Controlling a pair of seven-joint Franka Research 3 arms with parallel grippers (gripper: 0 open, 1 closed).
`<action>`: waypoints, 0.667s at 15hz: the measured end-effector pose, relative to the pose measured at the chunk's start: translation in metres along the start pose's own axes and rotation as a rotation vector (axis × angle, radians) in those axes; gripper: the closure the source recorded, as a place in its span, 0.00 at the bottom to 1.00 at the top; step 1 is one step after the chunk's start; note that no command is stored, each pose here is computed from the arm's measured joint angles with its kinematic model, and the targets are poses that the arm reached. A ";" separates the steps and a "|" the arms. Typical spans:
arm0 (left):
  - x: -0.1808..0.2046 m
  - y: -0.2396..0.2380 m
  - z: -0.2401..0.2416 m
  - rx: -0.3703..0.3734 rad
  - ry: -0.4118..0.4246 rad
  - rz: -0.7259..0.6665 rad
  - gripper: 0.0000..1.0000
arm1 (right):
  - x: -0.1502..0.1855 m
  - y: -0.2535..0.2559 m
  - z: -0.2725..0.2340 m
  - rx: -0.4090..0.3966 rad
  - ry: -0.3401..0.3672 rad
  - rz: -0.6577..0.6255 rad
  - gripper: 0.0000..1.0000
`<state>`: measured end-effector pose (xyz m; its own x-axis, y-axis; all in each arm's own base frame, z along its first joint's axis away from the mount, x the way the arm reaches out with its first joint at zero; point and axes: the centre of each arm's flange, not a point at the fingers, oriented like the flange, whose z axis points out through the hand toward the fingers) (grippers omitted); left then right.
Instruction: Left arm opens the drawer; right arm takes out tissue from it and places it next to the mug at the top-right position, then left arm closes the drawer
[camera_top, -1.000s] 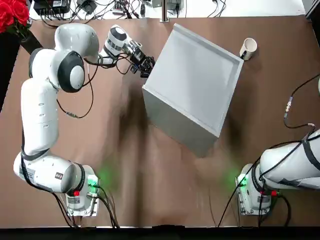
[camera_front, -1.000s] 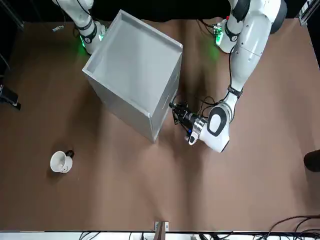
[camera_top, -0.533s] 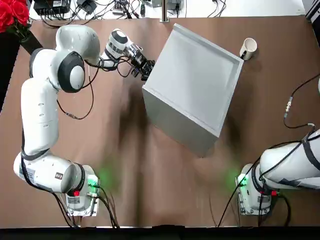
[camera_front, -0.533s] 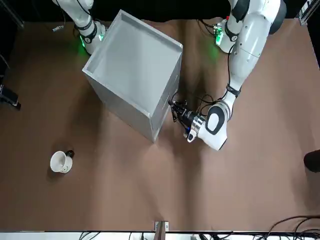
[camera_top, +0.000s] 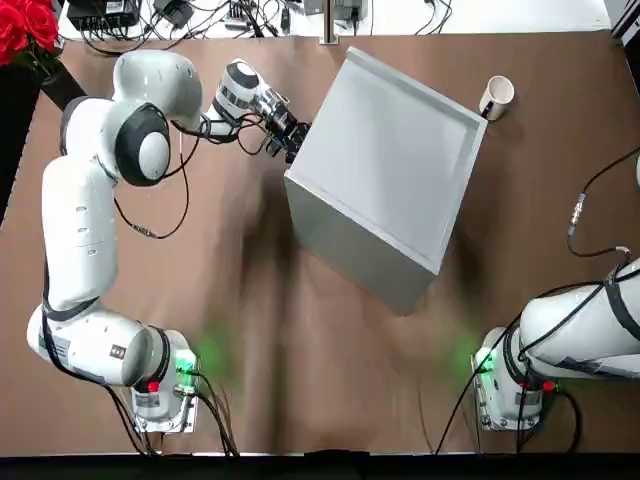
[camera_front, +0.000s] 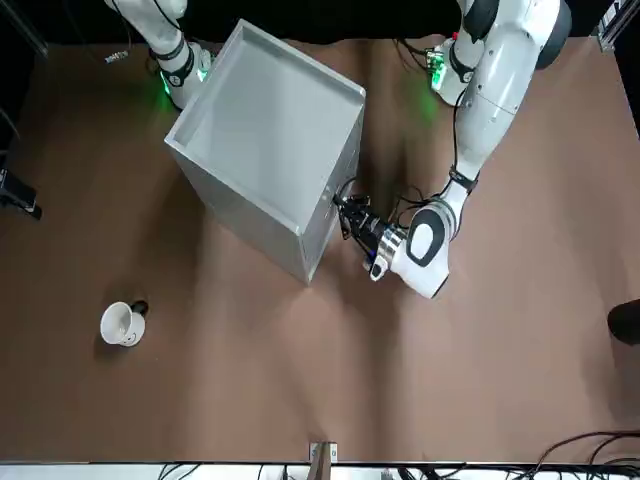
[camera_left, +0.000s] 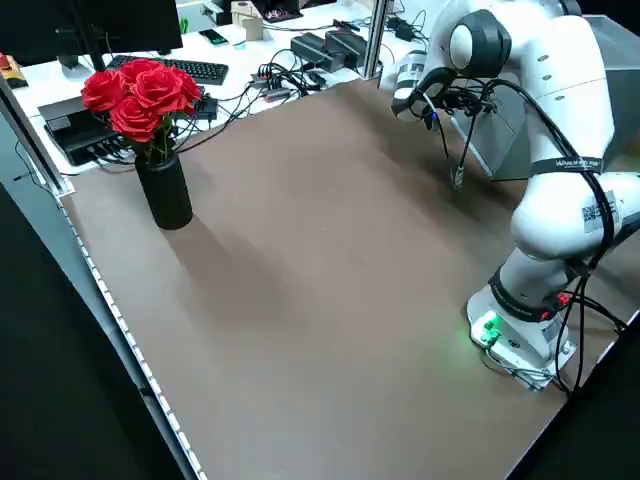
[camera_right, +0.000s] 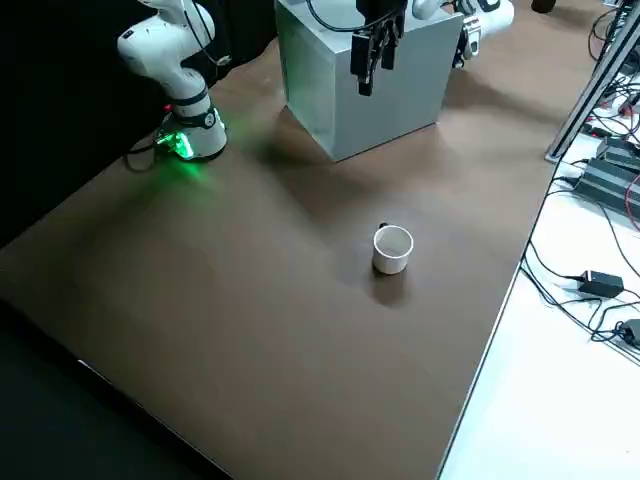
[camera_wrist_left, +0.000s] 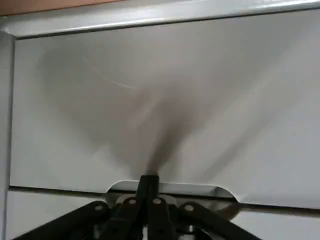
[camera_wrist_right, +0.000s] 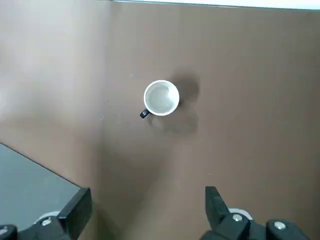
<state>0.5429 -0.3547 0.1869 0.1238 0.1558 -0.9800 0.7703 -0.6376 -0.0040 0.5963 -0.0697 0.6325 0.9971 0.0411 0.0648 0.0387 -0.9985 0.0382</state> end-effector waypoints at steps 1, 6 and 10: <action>0.000 0.000 0.000 0.000 0.000 -0.005 0.99 | 0.000 0.000 0.000 0.000 0.000 0.000 0.00; -0.001 0.000 0.001 0.001 -0.004 -0.021 0.99 | 0.000 0.000 0.000 0.000 0.000 0.000 0.00; -0.010 0.004 0.005 0.005 -0.012 -0.027 0.99 | 0.000 0.000 -0.001 0.000 0.001 0.000 0.00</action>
<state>0.5415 -0.3623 0.1953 0.0959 0.1637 -0.9818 0.7701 -0.6372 -0.0310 0.5963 -0.0697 0.6331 0.9970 0.0411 0.0662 0.0387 -0.9985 0.0384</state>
